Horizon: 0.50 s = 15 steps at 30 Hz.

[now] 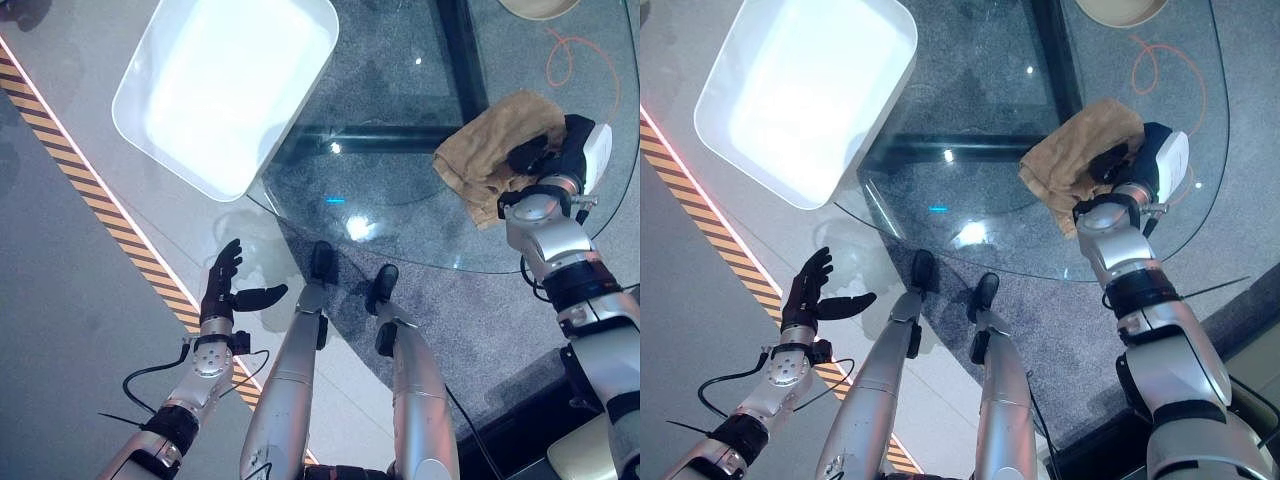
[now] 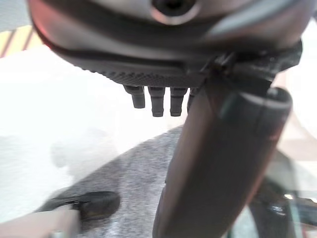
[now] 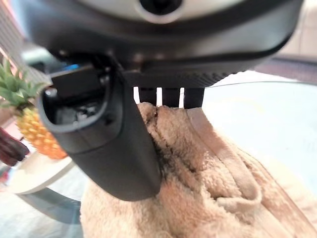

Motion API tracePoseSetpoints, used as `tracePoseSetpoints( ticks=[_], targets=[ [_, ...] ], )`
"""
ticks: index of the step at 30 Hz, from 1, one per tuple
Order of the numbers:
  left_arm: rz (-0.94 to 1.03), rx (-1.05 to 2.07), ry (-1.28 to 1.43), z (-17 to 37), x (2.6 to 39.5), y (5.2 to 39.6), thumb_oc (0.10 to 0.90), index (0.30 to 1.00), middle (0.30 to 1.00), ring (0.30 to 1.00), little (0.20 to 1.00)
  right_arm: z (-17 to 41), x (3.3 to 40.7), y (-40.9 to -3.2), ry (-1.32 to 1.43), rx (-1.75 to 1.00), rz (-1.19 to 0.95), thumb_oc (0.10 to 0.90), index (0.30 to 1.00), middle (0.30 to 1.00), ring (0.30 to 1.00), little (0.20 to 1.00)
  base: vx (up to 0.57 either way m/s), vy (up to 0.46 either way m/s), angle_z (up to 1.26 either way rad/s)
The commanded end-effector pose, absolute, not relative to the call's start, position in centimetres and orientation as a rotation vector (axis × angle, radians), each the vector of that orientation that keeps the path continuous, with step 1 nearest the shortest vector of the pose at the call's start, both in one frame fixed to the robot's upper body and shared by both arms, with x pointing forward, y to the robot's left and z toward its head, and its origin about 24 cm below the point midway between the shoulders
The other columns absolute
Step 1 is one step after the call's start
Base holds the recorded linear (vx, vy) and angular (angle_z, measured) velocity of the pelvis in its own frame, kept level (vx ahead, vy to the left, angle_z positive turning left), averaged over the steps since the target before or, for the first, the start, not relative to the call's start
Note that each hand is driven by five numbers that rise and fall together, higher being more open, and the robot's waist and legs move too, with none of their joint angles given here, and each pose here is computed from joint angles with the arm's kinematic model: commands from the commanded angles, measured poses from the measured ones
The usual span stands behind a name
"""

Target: Wipe the table with a cloth and put it in the basket.

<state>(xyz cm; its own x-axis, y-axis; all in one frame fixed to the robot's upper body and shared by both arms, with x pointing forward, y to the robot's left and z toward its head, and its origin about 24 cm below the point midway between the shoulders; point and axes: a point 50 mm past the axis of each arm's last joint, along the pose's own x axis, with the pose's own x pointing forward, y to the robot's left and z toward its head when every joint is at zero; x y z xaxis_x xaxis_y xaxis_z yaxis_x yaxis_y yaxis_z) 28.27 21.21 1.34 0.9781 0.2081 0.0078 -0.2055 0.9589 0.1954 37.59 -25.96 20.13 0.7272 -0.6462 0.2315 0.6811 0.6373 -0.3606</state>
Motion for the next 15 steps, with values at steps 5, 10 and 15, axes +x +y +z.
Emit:
tracePoseSetpoints(
  ticks=[5,10,15],
  targets=[
    [0.17,0.203,-0.098,2.0,26.4,20.0,0.8,0.9,0.9,0.9,0.9,23.3,35.7,-27.1,-0.304,-0.396,-0.71,0.1,0.3,0.3,0.3,0.2,0.0,0.0,0.0],
    [0.131,0.202,-0.15,2.9,26.3,19.4,0.8,0.9,0.9,0.9,0.9,21.9,35.1,-25.4,-0.336,-0.335,-0.568,0.1,0.3,0.3,0.3,0.2,0.0,-0.004,-0.01],
    [0.104,0.218,-0.164,3.2,26.2,19.1,0.8,0.9,0.9,0.9,0.9,20.7,34.4,-23.5,-0.38,-0.29,-0.411,0.1,0.3,0.3,0.3,0.2,0.0,-0.011,-0.03]
  ],
)
